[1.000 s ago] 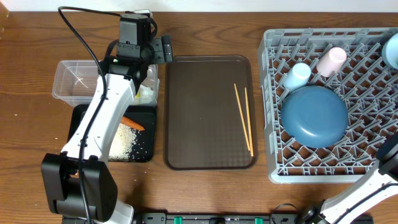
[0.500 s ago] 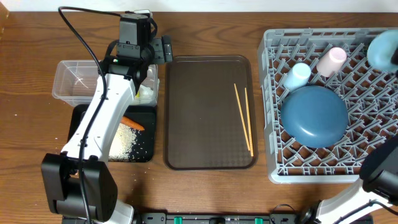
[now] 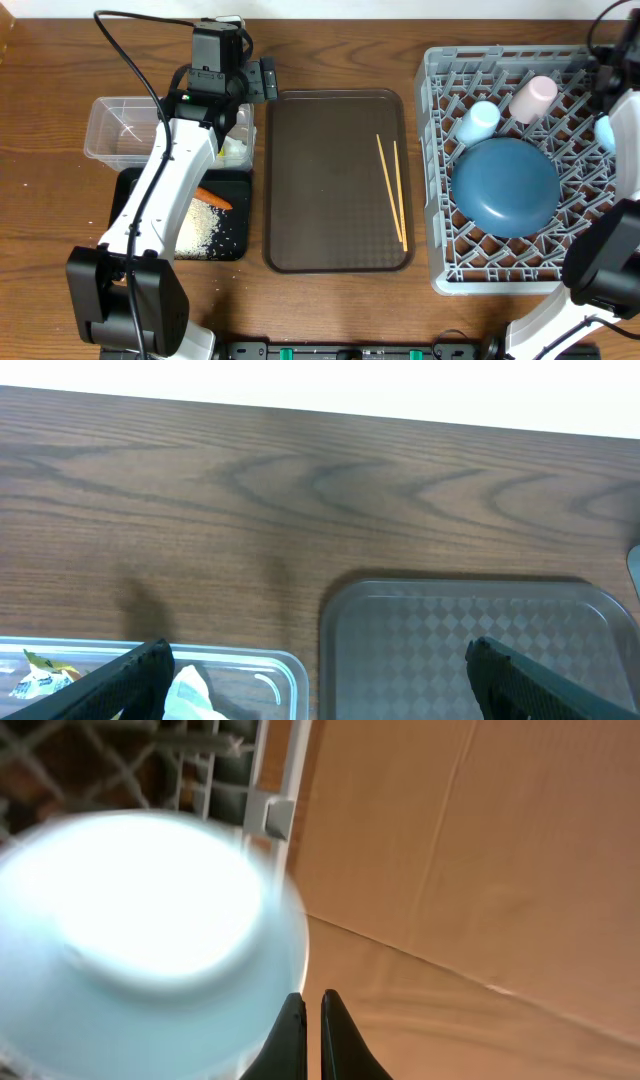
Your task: Sort waste into correct bins and load items into the dishwasher rack
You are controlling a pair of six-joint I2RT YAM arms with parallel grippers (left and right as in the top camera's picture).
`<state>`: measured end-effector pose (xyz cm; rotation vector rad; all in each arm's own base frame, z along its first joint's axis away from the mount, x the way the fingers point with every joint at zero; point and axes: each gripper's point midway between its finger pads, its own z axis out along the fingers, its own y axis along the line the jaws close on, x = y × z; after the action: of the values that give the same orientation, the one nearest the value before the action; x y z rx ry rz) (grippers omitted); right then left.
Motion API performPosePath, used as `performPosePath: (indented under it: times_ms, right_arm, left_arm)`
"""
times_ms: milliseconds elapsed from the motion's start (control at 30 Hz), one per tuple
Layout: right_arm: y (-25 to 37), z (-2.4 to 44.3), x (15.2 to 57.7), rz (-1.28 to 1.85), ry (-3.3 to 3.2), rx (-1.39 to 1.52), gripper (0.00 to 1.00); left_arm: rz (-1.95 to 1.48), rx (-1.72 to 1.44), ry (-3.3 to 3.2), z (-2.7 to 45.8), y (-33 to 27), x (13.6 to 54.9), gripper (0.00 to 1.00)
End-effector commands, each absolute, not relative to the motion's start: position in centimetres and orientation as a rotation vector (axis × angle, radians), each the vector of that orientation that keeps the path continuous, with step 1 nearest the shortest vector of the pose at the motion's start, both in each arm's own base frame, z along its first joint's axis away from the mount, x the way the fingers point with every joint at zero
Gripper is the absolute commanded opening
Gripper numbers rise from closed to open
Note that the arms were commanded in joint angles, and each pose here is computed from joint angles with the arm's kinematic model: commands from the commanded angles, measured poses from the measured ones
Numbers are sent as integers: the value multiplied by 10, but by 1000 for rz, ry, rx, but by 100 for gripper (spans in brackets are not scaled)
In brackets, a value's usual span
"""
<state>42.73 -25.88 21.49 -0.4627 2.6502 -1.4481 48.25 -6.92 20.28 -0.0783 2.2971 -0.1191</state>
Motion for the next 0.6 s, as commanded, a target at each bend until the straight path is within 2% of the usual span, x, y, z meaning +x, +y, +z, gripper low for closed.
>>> performPosePath:
  times_ms: [0,200,267,367,467,533,567]
  right_arm:
    - [-254,213,422,-1614,2701,-664,1]
    - [-241,203,433,-1611,2690,-726,1]
    - [-236,202,447,-1508,2626,-538,1]
    - [-233,209,457,-1348,2510,-100,1]
    - [-222,205,462,-1130,2486,56,2]
    - [-216,208,465,-1007,2473,99,17]
    - [-213,212,466,-944,2464,125,29]
  left_arm:
    - [-111,-94,2304,200,-67,482,94]
    - [-111,-94,2304,200,-67,482,94]
    - [-111,-94,2304,200,-67,482,94]
    - [-111,-94,2304,200,-67,482,94]
    - [-111,-94,2304,200,-67,482,94]
    - [-111,-94,2304,200,-67,482,94]
    - [-111,-94,2304,200,-67,482,94]
